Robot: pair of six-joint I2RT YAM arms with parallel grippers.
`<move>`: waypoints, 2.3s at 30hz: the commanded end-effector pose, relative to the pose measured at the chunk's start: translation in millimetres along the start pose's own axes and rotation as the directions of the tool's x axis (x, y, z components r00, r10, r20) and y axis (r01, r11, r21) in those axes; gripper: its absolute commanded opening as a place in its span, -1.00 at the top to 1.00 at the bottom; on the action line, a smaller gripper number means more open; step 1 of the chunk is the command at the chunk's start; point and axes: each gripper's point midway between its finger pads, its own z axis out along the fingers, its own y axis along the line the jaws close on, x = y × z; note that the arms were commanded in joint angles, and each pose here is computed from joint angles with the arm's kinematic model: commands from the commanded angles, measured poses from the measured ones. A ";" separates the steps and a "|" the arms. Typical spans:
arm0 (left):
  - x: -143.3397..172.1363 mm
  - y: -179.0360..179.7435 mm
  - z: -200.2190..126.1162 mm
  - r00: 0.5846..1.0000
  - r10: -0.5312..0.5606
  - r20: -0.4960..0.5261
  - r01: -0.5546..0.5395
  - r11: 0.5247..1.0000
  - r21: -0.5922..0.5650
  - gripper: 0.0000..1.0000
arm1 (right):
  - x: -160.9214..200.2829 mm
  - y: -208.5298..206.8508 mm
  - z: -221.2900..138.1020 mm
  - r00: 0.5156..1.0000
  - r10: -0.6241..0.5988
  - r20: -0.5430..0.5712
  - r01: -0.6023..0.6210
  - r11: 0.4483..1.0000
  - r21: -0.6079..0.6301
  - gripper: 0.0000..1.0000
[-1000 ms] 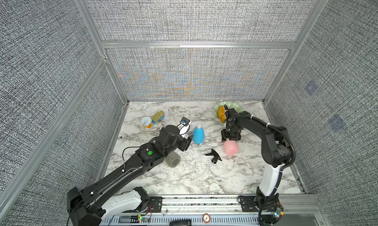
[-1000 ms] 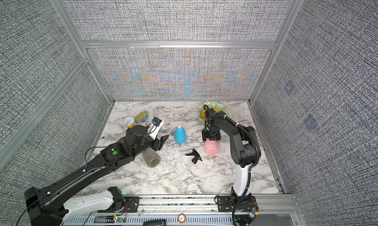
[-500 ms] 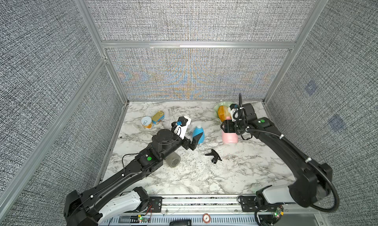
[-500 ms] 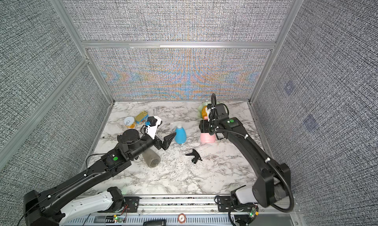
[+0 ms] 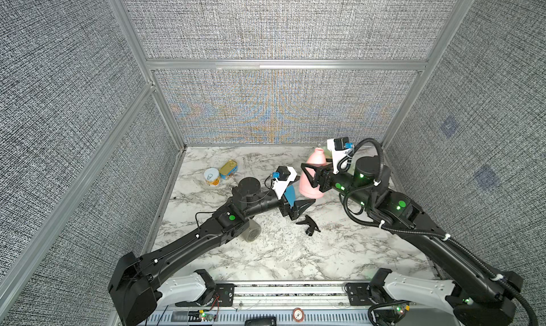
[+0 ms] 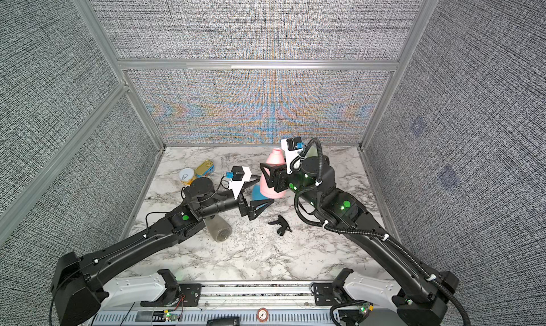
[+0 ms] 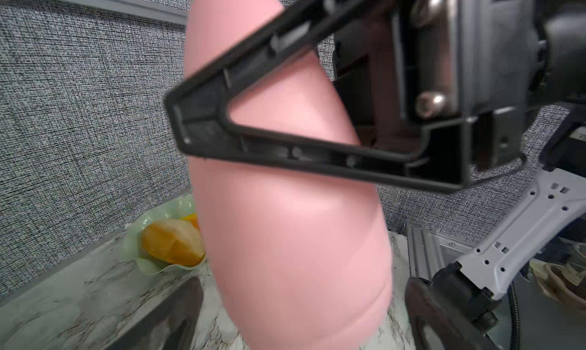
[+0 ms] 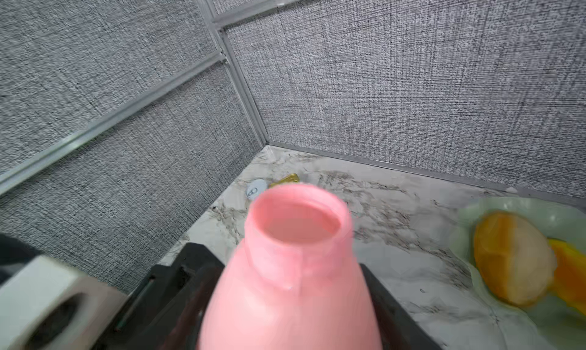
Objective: Attach spray nozzles to spray bottles
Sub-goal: Pick up the spray bottle from the center of the board, then pick up the spray nozzle from the center of the board.
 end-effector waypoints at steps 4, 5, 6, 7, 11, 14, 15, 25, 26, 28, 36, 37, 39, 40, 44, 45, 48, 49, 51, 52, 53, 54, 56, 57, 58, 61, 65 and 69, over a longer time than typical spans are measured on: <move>-20.7 -14.9 1.6 0.996 -0.028 0.087 0.020 0.995 0.095 -0.98 | -13.3 19.2 0.1 0.996 0.010 0.086 -0.007 0.999 -0.034 -0.35; -21.8 -14.8 2.7 0.995 -0.040 0.090 0.031 0.995 0.099 -0.98 | -13.2 24.0 -0.2 0.995 0.011 0.101 -0.006 0.999 -0.049 -0.35; -23.3 -14.8 3.4 0.994 -0.053 0.094 0.043 0.994 0.101 -0.98 | -12.9 29.0 -1.9 0.993 0.008 0.116 0.000 0.998 -0.068 -0.35; -23.8 -14.3 4.3 0.994 -0.061 0.096 0.051 0.993 0.102 -0.98 | -13.5 33.0 -3.6 0.991 0.001 0.131 0.010 0.996 -0.083 -0.35; -21.2 -13.9 5.6 0.991 -0.095 0.095 0.084 0.990 0.109 -0.90 | -14.9 40.2 -12.0 0.980 -0.002 0.198 0.025 0.993 -0.112 -0.35; -14.8 -14.1 8.5 0.991 -0.109 0.077 0.100 0.988 0.120 -0.82 | -16.6 44.2 -17.1 0.973 0.001 0.230 0.030 0.991 -0.133 -0.35; -11.5 -13.9 10.1 0.991 -0.113 0.065 0.105 0.987 0.123 -0.80 | -16.5 46.5 -18.3 0.971 -0.004 0.239 0.039 0.989 -0.140 -0.35; 0.5 -8.8 10.0 0.994 -0.095 0.048 0.090 0.992 0.093 -0.55 | -10.4 53.5 -14.2 0.971 -0.043 0.234 0.076 0.988 -0.133 -0.36; 1.6 -7.9 9.9 0.995 -0.089 0.048 0.085 0.993 0.088 -0.50 | -9.6 54.2 -13.3 0.972 -0.042 0.231 0.075 0.988 -0.136 -0.36; 1.0 -7.1 8.8 0.996 -0.073 0.052 0.069 0.994 0.080 -0.45 | -6.8 56.2 -10.6 0.974 -0.042 0.221 0.075 0.987 -0.143 -0.37; -0.8 13.8 -3.0 0.994 -0.024 0.103 0.031 0.997 -0.068 -0.36 | -11.8 64.6 -13.6 0.977 -0.021 0.214 0.060 0.982 -0.179 -0.65; -0.5 17.8 -4.0 0.994 -0.021 0.105 0.031 0.995 -0.091 -0.34 | -13.6 65.7 -15.2 0.976 -0.019 0.216 0.059 0.981 -0.183 -0.67; -1.3 26.1 -7.2 0.993 -0.009 0.114 0.026 0.989 -0.145 -0.32 | -17.6 67.3 -19.4 0.975 -0.012 0.224 0.056 0.980 -0.191 -0.71; -2.0 30.4 -9.1 0.993 -0.006 0.121 0.027 0.985 -0.172 -0.32 | -20.0 68.0 -22.3 0.974 -0.007 0.228 0.053 0.979 -0.195 -0.72; -4.0 46.9 -18.9 0.988 0.014 0.152 0.029 0.961 -0.275 -0.30 | -23.7 71.8 -31.5 0.974 -0.001 0.227 0.051 0.975 -0.216 -0.73; -5.9 49.7 -21.9 0.987 0.025 0.160 0.024 0.955 -0.297 -0.29 | -24.5 71.7 -34.4 0.974 -0.001 0.227 0.051 0.975 -0.215 -0.73; -14.4 58.0 -33.9 0.979 0.083 0.187 -0.008 0.929 -0.371 -0.27 | -23.7 54.6 -40.9 0.979 0.003 0.204 0.024 0.992 -0.127 -0.73; -19.8 58.0 -38.8 0.974 0.108 0.201 -0.023 0.923 -0.384 -0.27 | -20.6 42.6 -42.4 0.982 0.003 0.189 0.009 0.998 -0.067 -0.72; -34.5 52.6 -49.6 0.955 0.175 0.238 -0.068 0.915 -0.398 -0.27 | -9.2 7.9 -47.1 0.989 0.017 0.147 -0.032 0.994 0.104 -0.70; -42.9 48.6 -54.9 0.944 0.204 0.260 -0.087 0.913 -0.399 -0.27 | -4.7 -7.6 -49.8 0.992 0.023 0.127 -0.046 0.983 0.180 -0.70; -51.9 43.6 -59.7 0.929 0.243 0.279 -0.119 0.909 -0.398 -0.27 | 7.2 -26.3 -52.1 0.997 0.032 0.073 -0.051 0.962 0.268 -0.67; -60.2 39.1 -63.5 0.916 0.275 0.293 -0.145 0.906 -0.398 -0.27 | 18.9 -44.2 -54.4 0.998 0.055 0.020 -0.058 0.937 0.344 -0.65; -74.8 34.0 -68.5 0.893 0.329 0.306 -0.189 0.893 -0.408 -0.27 | 45.3 -72.4 -56.0 0.988 0.119 -0.097 -0.064 0.895 0.442 -0.62; -81.8 32.2 -70.6 0.885 0.351 0.307 -0.207 0.886 -0.415 -0.26 | 63.6 -85.2 -55.5 0.972 0.162 -0.172 -0.063 0.880 0.471 -0.52; -87.2 30.6 -73.1 0.878 0.367 0.308 -0.220 0.880 -0.421 -0.25 | 79.4 -93.7 -53.9 0.953 0.190 -0.234 -0.056 0.874 0.482 -0.40; -86.9 24.4 -81.8 0.858 0.407 0.312 -0.257 0.868 -0.426 -0.24 | 132.7 -116.7 -50.0 0.885 0.268 -0.382 -0.033 0.852 0.522 -0.07; -78.7 21.4 -97.9 0.840 0.422 0.341 -0.250 0.859 -0.447 -0.24 | 193.7 -122.7 -41.4 0.743 0.431 -0.512 -0.104 0.830 0.548 0.08; -66.4 25.1 -104.9 0.849 0.394 0.353 -0.209 0.863 -0.460 -0.23 | 245.9 -111.1 -28.4 0.549 0.534 -0.643 -0.148 0.819 0.554 -0.08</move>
